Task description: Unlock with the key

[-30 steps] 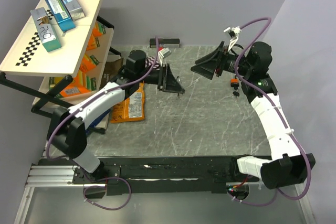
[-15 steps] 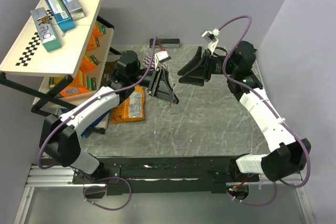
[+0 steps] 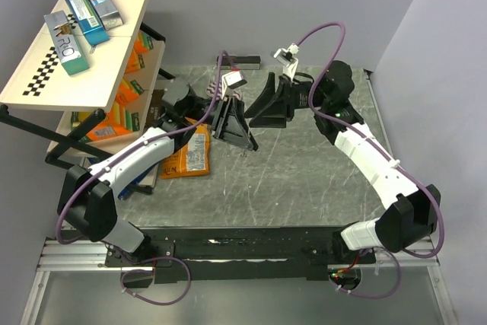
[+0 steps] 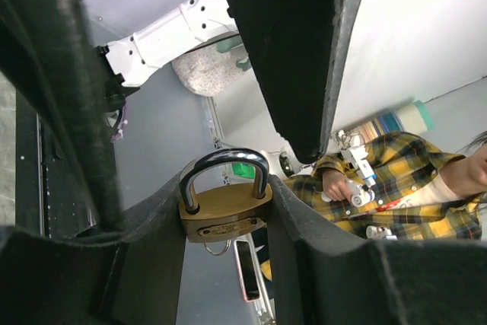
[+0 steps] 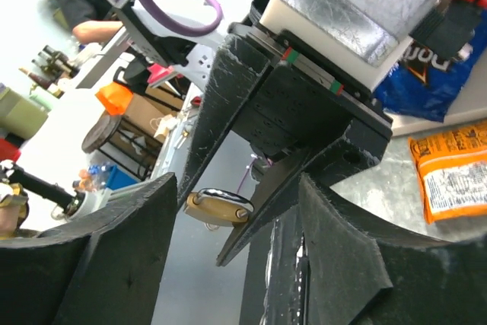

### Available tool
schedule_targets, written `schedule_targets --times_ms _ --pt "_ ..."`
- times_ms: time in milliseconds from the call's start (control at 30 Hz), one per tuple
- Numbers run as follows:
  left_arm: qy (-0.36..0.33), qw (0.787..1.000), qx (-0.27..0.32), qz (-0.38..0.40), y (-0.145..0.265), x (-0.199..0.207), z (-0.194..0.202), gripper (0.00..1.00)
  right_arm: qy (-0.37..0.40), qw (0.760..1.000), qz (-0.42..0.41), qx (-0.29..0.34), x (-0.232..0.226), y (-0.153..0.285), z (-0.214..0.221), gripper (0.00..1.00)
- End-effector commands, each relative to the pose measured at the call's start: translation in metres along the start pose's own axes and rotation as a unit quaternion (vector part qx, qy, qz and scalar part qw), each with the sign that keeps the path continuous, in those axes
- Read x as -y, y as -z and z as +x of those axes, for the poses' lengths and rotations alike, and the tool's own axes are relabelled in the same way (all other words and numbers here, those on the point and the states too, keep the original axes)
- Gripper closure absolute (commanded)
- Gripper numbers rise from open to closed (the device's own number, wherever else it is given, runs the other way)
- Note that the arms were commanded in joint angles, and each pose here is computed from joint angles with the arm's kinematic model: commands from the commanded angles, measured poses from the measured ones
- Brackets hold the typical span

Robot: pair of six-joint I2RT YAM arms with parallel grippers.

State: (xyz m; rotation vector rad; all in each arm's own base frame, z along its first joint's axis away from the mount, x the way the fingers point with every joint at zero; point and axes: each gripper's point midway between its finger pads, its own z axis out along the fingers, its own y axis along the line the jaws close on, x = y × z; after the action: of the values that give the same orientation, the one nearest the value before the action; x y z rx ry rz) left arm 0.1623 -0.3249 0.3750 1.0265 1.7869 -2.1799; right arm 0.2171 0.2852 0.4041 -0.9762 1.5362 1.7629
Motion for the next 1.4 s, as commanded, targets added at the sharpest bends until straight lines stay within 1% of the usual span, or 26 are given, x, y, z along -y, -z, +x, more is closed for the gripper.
schedule_targets --times_ms 0,33,100,200,300,533,600,767,800,833,867,900,933,967,1000,1033,1067,1100,1133,1167,1200,1233,1267,1300,1333,1367 --pt "-0.033 0.999 -0.002 0.019 -0.001 0.011 0.001 0.99 0.031 0.999 -0.037 -0.005 -0.018 -0.003 -0.006 0.36" --pt "-0.042 0.999 -0.001 0.022 -0.001 0.012 0.001 0.99 0.034 0.999 -0.042 -0.007 -0.019 -0.003 -0.005 0.39" --pt "-0.033 0.999 0.005 0.023 -0.001 0.011 -0.001 0.99 0.027 0.999 -0.046 -0.01 -0.02 -0.003 -0.004 0.47" --pt "-0.03 0.999 0.007 0.022 -0.001 0.009 -0.003 0.99 0.025 0.998 -0.051 -0.016 -0.022 -0.003 -0.002 0.52" --pt "-0.03 0.999 0.008 0.022 -0.002 0.008 -0.004 0.99 0.023 0.998 -0.053 -0.021 -0.023 -0.002 0.001 0.54" --pt "-0.029 0.999 0.01 0.023 -0.002 0.007 -0.008 0.99 0.01 0.998 -0.055 -0.029 -0.02 -0.002 0.008 0.54" --pt "-0.028 0.999 0.011 0.023 -0.002 0.007 -0.008 0.99 0.005 0.998 -0.055 -0.031 -0.02 -0.002 0.01 0.58" --pt "-0.025 0.999 0.01 0.02 -0.002 0.006 -0.008 0.99 -0.003 0.998 -0.045 -0.035 -0.015 -0.002 0.012 0.62" --pt "-0.025 0.999 0.01 0.019 -0.002 0.006 -0.008 0.99 0.006 0.998 -0.044 -0.035 -0.014 -0.002 0.012 0.67" --pt "-0.033 0.999 0.012 0.017 -0.001 0.005 -0.008 0.99 -0.005 0.998 -0.04 -0.037 -0.014 -0.002 0.013 0.7" --pt "-0.023 1.0 0.016 0.011 0.0 0.003 -0.009 0.99 0.005 0.999 -0.037 -0.035 -0.012 -0.002 0.012 0.75" --pt "-0.016 1.0 0.019 0.006 0.001 0.0 -0.01 0.99 0.006 0.999 -0.035 -0.036 -0.013 -0.003 0.012 0.78" --pt "-0.037 0.999 0.026 -0.003 0.004 -0.005 -0.013 0.99 0.003 0.999 -0.031 -0.036 -0.012 -0.003 0.012 0.8" --pt "0.005 0.999 0.03 -0.02 0.005 -0.015 -0.013 0.99 0.002 0.999 -0.02 -0.036 -0.008 -0.003 0.012 0.84" --pt "0.004 0.998 0.051 -0.039 0.008 -0.018 -0.022 0.99 -0.003 0.999 -0.011 -0.036 -0.005 -0.002 0.013 0.92" --pt "-0.049 0.995 0.062 -0.066 0.013 -0.032 -0.028 0.99 0.003 0.999 -0.002 -0.034 -0.005 -0.002 0.01 0.96" --pt "-0.038 0.992 0.069 -0.098 0.016 -0.044 -0.031 0.99 -0.016 0.999 0.018 -0.041 0.003 0.0 0.019 1.0" --pt "0.018 0.982 0.087 -0.164 0.022 -0.066 -0.035 0.99 -0.018 0.998 0.05 -0.034 0.015 0.0 0.018 1.0" --pt "-0.001 0.976 0.084 -0.201 0.028 -0.082 -0.034 0.99 -0.017 0.997 0.07 -0.032 0.02 0.001 0.016 1.0" --pt "0.009 0.968 0.092 -0.235 0.032 -0.096 -0.036 0.99 -0.01 0.995 0.088 -0.037 0.029 0.002 0.019 1.0" --pt "0.032 0.96 0.093 -0.261 0.036 -0.113 -0.033 0.99 -0.039 0.989 0.135 -0.039 0.048 0.006 0.027 1.0" --pt "0.042 0.946 0.117 -0.298 0.043 -0.129 -0.038 0.99 -0.045 0.986 0.158 -0.041 0.057 0.008 0.029 1.0" --pt "0.049 0.938 0.127 -0.32 0.047 -0.14 -0.039 0.99 -0.042 0.981 0.181 -0.046 0.067 0.011 0.033 1.0" --pt "0.066 0.928 0.128 -0.342 0.05 -0.154 -0.035 0.99 -0.061 0.974 0.212 -0.054 0.08 0.016 0.041 1.0" --pt "0.072 0.911 0.143 -0.381 0.058 -0.169 -0.037 0.99 -0.063 0.965 0.25 -0.054 0.096 0.022 0.045 1.0" --pt "0.088 0.903 0.139 -0.397 0.06 -0.183 -0.033 0.99 -0.061 0.959 0.272 -0.056 0.105 0.026 0.049 1.0"
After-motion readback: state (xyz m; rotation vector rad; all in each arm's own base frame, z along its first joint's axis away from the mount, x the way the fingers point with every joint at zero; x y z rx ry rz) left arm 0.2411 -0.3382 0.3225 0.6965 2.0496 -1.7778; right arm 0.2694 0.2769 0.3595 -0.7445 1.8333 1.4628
